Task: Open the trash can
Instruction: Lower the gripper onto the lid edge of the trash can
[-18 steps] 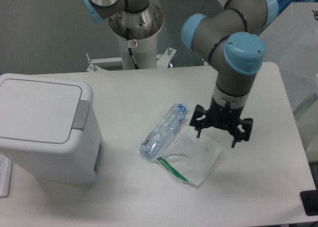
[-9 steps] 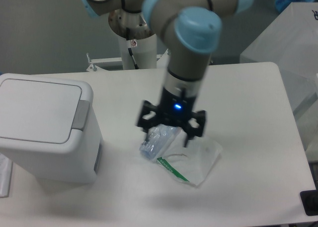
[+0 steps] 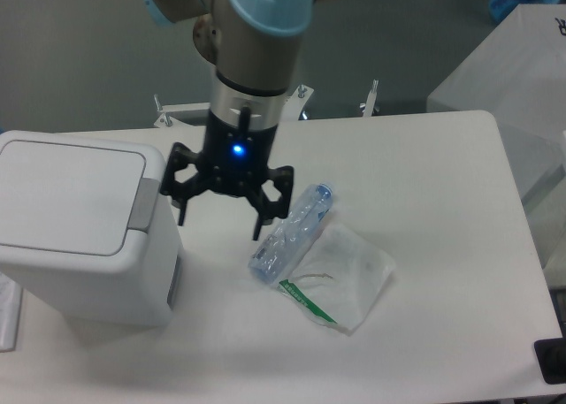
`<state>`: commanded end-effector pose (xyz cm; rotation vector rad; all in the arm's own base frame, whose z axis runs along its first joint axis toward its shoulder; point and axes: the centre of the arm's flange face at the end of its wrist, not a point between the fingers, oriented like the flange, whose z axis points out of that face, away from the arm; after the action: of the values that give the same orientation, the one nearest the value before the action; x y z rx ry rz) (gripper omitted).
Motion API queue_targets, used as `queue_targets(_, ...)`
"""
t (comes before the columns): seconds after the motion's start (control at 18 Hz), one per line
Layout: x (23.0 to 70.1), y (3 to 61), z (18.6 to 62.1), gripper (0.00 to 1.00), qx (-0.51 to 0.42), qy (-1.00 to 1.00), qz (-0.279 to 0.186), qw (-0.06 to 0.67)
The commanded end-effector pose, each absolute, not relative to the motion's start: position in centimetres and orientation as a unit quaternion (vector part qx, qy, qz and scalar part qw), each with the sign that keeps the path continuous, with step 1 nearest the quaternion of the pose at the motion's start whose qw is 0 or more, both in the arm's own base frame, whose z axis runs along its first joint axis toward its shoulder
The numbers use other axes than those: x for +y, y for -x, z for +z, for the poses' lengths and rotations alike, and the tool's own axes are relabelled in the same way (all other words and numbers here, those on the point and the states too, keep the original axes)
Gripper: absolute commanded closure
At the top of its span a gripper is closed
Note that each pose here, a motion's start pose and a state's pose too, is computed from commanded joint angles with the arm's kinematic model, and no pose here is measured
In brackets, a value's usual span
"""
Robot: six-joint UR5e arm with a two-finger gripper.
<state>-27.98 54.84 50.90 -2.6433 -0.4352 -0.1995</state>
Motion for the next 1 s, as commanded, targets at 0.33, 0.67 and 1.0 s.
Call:
queue_targets(0.33,53.2,25.8,50.2,0.00,-0.164,0.958,-0.081,0.219)
queue_targets(0.67,54.0,26.0,48.8,0.00,-0.164,0.960,-0.085,0.210)
queue_targets(1.0,54.8,26.0,47.9,0.00,-0.170,0.960,-0.086,0.206)
